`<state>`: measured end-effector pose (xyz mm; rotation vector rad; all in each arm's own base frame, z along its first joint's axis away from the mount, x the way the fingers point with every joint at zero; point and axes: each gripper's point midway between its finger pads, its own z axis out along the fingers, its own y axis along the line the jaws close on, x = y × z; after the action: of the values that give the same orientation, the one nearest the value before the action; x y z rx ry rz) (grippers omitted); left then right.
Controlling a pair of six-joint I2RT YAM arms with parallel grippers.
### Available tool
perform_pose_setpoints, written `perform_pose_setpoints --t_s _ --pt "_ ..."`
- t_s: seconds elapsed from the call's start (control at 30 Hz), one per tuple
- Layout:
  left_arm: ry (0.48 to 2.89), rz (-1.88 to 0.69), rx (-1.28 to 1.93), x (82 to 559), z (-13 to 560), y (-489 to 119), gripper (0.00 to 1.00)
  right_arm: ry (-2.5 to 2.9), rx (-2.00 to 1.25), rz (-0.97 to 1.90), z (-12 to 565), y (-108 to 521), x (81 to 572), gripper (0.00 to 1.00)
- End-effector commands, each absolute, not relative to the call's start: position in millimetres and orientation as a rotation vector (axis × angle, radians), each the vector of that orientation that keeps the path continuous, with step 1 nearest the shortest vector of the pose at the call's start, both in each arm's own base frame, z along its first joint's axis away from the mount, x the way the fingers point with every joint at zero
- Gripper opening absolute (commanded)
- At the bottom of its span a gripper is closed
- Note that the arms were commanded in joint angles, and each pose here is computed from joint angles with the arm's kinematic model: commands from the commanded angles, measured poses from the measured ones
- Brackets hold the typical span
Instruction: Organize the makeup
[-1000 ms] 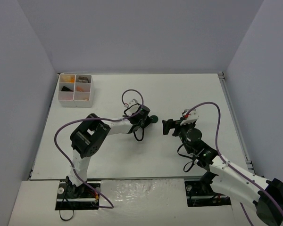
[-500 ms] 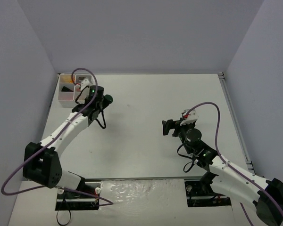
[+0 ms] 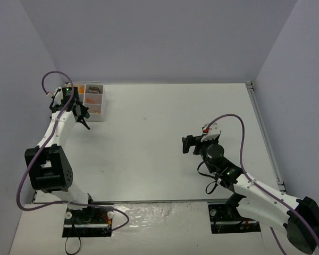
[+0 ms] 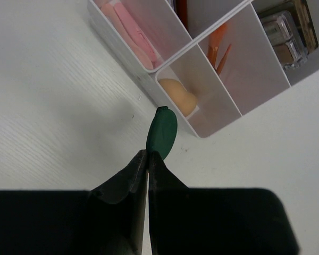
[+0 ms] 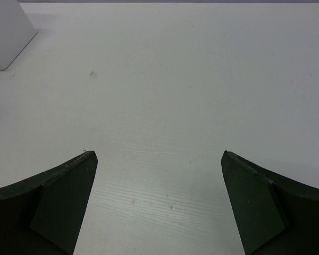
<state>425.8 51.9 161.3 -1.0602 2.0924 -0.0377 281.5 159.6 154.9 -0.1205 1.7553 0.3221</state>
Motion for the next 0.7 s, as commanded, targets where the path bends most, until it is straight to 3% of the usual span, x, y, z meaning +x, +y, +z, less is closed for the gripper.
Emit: perform_pose_setpoints --t_s 0.0,0.67 --pt "2.079 -0.083 -1.062 455.0 181.6 57.1 0.0 1.651 -0.079 0.374 194.3 167.5 292.4 1.0" --pt "2.071 -0.183 -1.174 498.0 158.5 52.9 0.03 1.669 -0.092 0.367 189.5 170.1 294.5 1.0"
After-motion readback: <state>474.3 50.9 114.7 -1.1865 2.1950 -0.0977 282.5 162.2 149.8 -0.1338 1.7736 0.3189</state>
